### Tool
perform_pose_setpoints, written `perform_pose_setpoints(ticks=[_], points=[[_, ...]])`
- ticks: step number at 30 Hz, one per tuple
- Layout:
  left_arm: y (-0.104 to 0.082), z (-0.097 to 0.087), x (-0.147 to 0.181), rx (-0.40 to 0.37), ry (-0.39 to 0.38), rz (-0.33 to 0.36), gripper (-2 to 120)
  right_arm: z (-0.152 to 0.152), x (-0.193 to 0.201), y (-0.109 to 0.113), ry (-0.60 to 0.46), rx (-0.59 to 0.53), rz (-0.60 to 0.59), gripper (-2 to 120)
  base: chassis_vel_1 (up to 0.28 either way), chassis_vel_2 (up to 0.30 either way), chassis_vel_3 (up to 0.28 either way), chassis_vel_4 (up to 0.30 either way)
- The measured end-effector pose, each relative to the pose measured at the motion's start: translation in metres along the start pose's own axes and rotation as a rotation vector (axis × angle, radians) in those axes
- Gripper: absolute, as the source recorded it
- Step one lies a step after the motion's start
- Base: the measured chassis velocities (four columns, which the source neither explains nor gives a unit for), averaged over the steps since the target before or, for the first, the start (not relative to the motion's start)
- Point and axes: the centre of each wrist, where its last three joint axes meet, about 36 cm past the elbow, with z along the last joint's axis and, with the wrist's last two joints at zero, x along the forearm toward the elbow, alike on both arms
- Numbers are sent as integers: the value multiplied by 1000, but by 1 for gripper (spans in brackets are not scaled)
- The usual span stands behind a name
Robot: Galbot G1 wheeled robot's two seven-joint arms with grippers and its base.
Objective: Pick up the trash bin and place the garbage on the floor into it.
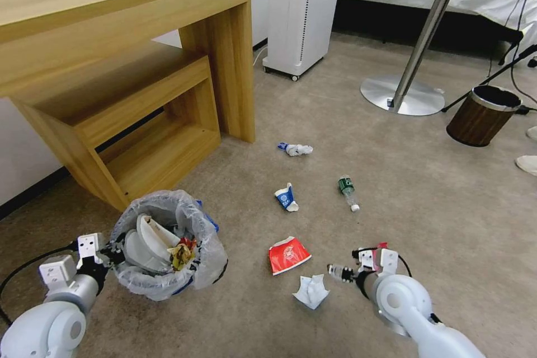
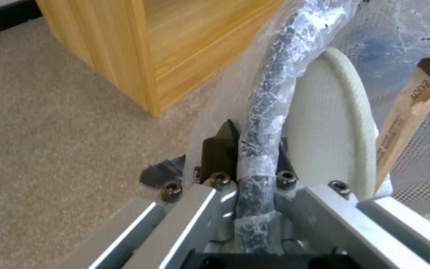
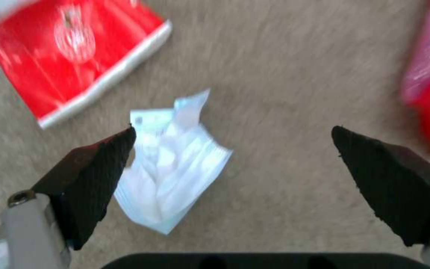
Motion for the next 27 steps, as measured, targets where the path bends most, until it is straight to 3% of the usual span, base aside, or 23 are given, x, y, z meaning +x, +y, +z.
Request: perform_pose_setpoints(ticks=[15,24,27], points=[[-1,3,-1,15,4,-5,0,10,-67,39,67,46,13,99,0,0,0,0],[0,3,-1,15,3,-9,0,19,-83,47,77,69,19,94,0,0,0,0],[-1,2,0,15,-4,-8,0,26,-89,46,75,87,29,76,0,0,0,0]])
